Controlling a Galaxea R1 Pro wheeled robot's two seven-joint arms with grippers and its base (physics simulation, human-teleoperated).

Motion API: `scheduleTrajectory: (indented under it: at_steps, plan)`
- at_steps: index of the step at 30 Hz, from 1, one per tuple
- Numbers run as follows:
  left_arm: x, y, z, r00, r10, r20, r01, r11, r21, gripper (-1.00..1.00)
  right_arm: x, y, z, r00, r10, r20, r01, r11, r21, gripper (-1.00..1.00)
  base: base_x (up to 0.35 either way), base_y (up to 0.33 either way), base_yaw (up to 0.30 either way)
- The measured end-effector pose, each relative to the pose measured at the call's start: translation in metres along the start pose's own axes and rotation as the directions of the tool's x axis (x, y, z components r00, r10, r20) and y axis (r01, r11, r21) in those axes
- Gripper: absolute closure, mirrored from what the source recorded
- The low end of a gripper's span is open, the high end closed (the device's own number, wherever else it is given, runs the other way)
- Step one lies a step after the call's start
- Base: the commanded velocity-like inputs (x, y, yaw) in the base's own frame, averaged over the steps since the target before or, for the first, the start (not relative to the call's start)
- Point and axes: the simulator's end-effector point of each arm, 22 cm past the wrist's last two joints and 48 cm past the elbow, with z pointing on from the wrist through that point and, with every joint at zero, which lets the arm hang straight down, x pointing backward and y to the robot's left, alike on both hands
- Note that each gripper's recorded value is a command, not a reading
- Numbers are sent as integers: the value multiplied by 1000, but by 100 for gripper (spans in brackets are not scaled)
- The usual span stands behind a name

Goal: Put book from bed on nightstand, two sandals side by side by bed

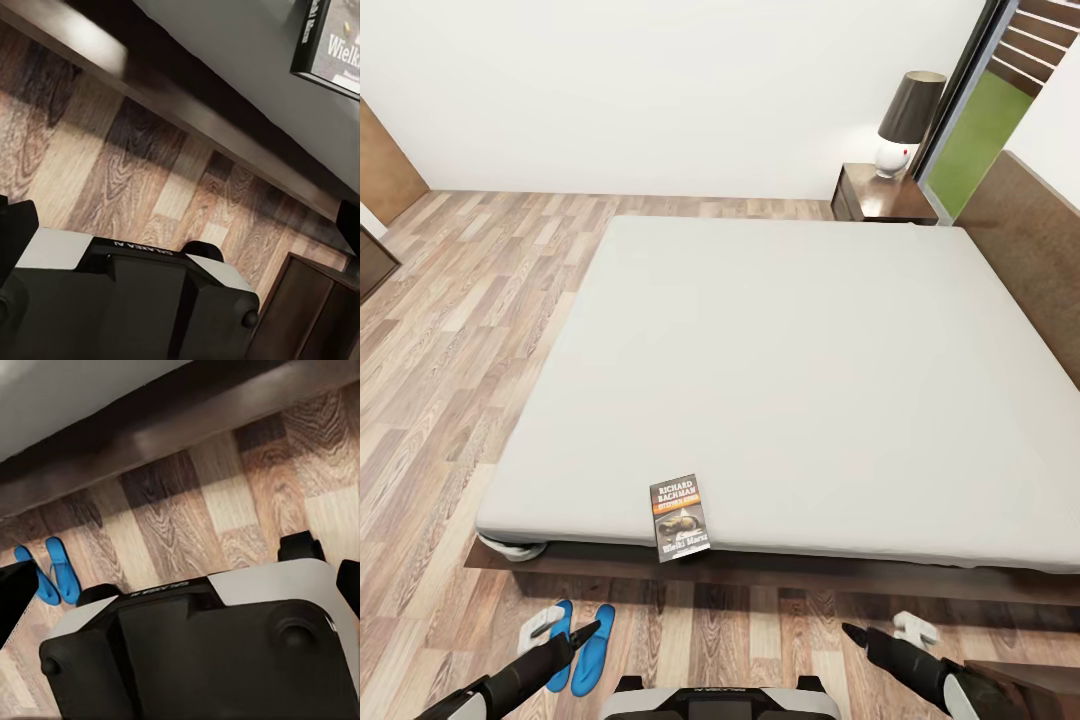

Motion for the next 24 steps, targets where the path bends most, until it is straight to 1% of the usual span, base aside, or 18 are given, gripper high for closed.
scheduleTrajectory:
  at_steps: [5, 6, 9, 13, 17, 18, 19, 22, 23, 24]
  plan:
    - [-1, 0, -1, 1000, 0, 1, 0, 1000, 2, -100, 28, 55, 20, 999, 34, -32, -36, 996, -76, -100, 0, 0, 0]
    - [-1, 0, -1, 1000, 0, 0, 0, 1000, 2, -100, 30, 61, 22, 999, 37, -34, -40, 996, -83, -100, 0, 0, 0]
    - [-1, 0, -1, 1000, 1, 1, -1, 1000, 3, -100, 43, 87, 29, 997, 53, -48, -59, 991, -119, -100, 0, 0, 0]
    - [-1, 0, 0, 1000, 0, 1, 0, 1000, 3, -100, 52, 111, 35, 997, 64, -53, -71, 986, -152, -100, 0, 0, 0]
    - [-1, -1, 0, 1000, 0, 1, 0, 1000, 4, -100, 57, 125, 38, 996, 62, -57, -70, 983, -168, -100, 0, 0, 0]
    - [-1, -1, 0, 1000, 0, 2, 0, 1000, 4, -100, 62, 138, 40, 997, 39, -67, -51, 982, -184, -100, 0, 0, 0]
    - [-1, -1, 0, 1000, 0, 2, 0, 1000, 4, -100, 64, 142, 41, 997, 28, -71, -41, 981, -189, -100, 0, 0, 0]
    - [-1, -1, 0, 1000, 0, 2, 0, 1000, 5, -100, 80, 166, 43, 993, -57, -106, 31, 973, -229, -100, 0, 0, 0]
    - [-1, -1, 0, 1000, 0, 2, 0, 1000, 5, -100, 82, 169, 43, 991, -69, -111, 41, 971, -236, -100, 0, 0, 0]
    - [-1, -1, 0, 1000, 0, 2, 0, 1000, 5, -100, 87, 176, 43, 989, -91, -120, 58, 966, -251, -100, 0, 0, 0]
